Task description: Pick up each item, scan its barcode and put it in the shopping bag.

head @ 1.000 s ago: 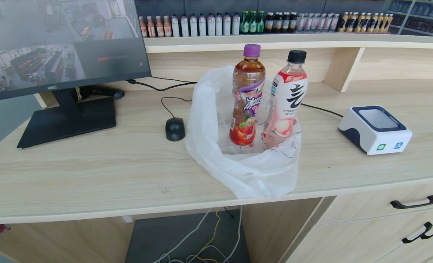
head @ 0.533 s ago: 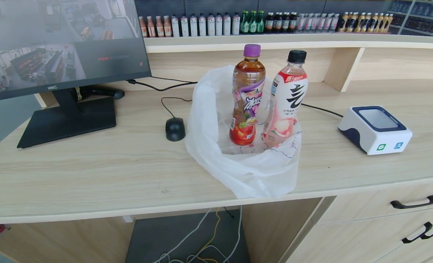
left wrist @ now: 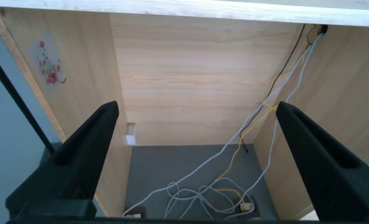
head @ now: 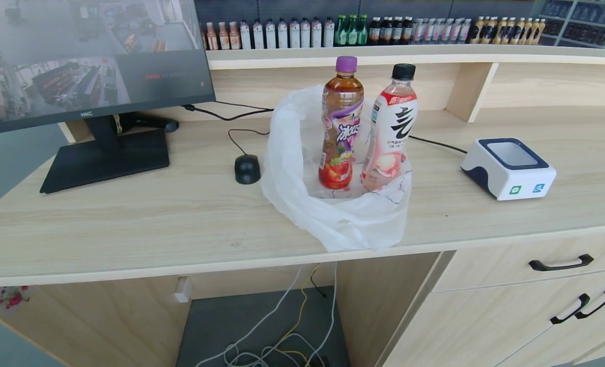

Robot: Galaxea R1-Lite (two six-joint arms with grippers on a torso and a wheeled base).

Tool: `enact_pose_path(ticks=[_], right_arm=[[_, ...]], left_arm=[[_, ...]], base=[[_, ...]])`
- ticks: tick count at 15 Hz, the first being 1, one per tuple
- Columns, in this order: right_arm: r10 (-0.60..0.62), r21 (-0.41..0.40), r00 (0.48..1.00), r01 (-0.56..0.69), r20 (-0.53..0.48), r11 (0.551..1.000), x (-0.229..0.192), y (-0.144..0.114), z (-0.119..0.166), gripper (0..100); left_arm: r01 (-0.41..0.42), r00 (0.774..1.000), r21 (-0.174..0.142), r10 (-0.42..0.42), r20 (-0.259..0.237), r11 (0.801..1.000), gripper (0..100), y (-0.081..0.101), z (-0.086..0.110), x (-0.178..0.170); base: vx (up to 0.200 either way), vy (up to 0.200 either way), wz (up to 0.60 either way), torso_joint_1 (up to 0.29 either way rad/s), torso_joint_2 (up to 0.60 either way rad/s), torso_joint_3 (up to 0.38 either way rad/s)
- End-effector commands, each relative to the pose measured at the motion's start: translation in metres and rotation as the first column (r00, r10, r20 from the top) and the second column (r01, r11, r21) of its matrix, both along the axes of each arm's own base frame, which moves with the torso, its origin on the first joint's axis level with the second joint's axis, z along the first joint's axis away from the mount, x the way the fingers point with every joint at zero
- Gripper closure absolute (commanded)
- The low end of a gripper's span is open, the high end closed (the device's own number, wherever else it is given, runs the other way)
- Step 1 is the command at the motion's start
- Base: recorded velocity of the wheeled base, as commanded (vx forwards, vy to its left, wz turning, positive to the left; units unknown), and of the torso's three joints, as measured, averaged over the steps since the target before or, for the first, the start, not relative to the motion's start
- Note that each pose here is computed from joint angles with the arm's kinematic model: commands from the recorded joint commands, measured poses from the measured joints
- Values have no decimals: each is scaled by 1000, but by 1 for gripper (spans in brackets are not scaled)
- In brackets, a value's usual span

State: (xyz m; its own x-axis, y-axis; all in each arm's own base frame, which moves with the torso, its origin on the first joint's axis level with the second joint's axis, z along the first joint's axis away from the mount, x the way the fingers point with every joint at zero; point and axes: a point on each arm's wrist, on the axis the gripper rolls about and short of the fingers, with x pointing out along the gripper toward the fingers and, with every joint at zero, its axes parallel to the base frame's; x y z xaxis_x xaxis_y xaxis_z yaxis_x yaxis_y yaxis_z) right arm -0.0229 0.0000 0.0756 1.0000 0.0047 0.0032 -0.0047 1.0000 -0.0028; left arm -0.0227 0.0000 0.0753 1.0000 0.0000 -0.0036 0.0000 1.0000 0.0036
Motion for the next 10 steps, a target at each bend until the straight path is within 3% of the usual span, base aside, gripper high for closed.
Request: enact_pose_path(ticks=[1,2,10], right_arm=[[1,-3,1000,-1,-2,1000,0,0,0,0],[1,-8,1000,-1,-2,1000,0,0,0,0],[1,-6,1000,-1,-2,1000,0,0,0,0]], left_arm=[[0,1000,6,0,1,1000,0,0,0,0],[0,1000,18,0,1,1000,0,0,0,0],[0,1000,21,0,-1,1000,0,0,0,0]], base=[[0,0,0,0,0,0],[0,-200,0,2,2,2],[0,-200,0,4,4,2]])
